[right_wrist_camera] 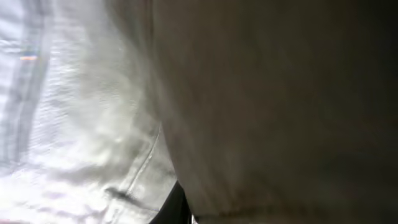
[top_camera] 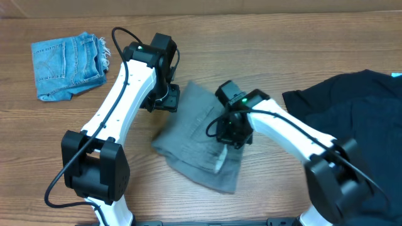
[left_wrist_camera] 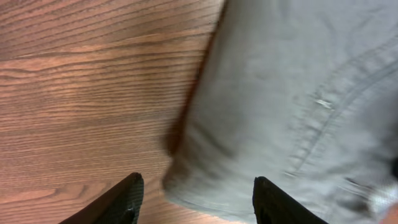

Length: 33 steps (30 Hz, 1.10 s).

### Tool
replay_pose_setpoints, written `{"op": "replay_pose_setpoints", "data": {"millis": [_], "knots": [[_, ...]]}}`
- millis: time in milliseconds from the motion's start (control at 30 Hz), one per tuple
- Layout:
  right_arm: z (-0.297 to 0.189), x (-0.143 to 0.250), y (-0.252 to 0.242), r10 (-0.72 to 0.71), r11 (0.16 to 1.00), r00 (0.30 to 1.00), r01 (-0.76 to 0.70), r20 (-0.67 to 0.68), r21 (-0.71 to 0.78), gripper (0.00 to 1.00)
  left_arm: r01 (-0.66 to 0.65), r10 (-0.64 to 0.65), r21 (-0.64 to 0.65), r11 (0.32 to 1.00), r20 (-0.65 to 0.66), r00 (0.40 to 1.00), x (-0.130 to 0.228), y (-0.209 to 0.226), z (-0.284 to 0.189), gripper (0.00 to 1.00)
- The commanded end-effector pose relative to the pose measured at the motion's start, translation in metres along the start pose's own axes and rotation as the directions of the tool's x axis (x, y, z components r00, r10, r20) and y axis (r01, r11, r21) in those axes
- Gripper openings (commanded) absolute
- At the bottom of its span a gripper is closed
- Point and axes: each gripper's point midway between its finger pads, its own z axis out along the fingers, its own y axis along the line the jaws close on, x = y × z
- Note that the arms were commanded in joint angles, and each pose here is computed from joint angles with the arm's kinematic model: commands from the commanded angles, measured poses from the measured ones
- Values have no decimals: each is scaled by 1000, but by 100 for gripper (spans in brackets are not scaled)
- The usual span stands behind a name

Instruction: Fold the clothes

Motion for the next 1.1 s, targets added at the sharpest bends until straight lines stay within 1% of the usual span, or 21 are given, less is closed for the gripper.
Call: {"op": "replay_pose_setpoints", "data": {"millis": [0, 167, 200, 233, 333, 467, 500, 533, 567, 600, 633, 700, 833, 933, 967, 1000, 1067], "knots": [[-58, -5, -2, -48, 999, 991, 46, 128, 17, 4, -19, 19, 8, 1000, 3, 1000, 0, -1, 1, 60], [-57, 14, -29, -27, 992, 998, 19, 65, 122, 4, -19, 19, 10, 1000, 15, 1000, -3, -1, 1, 61], [-55, 16, -35, -14, 989, 998, 4, 63, 147, 4, -19, 19, 10, 1000, 16, 1000, -3, -1, 1, 63], [-48, 18, -49, 34, 979, 998, -45, 61, 198, 4, -19, 19, 10, 1000, 17, 1000, -3, -1, 1, 63], [-33, 20, -69, 101, 962, 993, -111, 53, 250, 4, -19, 19, 10, 1000, 16, 1000, -3, -1, 1, 64], [-12, 28, -95, 181, 937, 984, -174, 5, 304, 5, -19, 19, 10, 1000, 16, 1000, -3, -1, 1, 64], [-7, 31, -103, 205, 929, 979, -192, -7, 316, 7, -19, 19, 10, 1000, 16, 1000, -3, -1, 1, 64], [-4, 32, -108, 227, 922, 974, -212, -9, 324, 15, -19, 19, 10, 1000, 16, 1000, -3, -1, 1, 64], [-3, 31, -112, 240, 919, 971, -224, -10, 324, 30, -19, 19, 10, 1000, 16, 1000, -3, -1, 1, 64], [-3, 29, -114, 253, 917, 968, -238, -4, 319, 38, -19, 19, 10, 1000, 17, 1000, -3, -1, 1, 66], [-7, 23, -113, 262, 920, 965, -251, 6, 301, 41, -19, 19, 10, 1000, 17, 1000, -3, -1, 1, 67], [-15, 16, -110, 246, 933, 969, -239, 9, 268, 45, -19, 19, 11, 1000, 17, 1000, -3, -1, 1, 68], [-45, 4, -102, 228, 950, 973, -232, 41, 208, 48, -19, 19, 33, 999, 12, 1000, -2, -5, 1, 70], [-62, 0, -94, 218, 960, 973, -227, 69, 163, 49, -27, 27, 113, 993, 1, 1000, 0, -19, 0, 60], [-64, 0, -86, 198, 971, 978, -204, 59, 124, 47, -40, 41, 152, 988, 0, 999, 1, -26, -1, 56], [-63, 2, -71, 156, 987, 987, -157, 26, 45, 38, -89, 91, 227, 970, 3, 996, 3, -41, -2, 46], [-60, 3, -56, 108, 994, 994, -108, -4, -31, 31, -136, 142, 319, 938, 7, 990, 7, -61, -1, 34]]}}
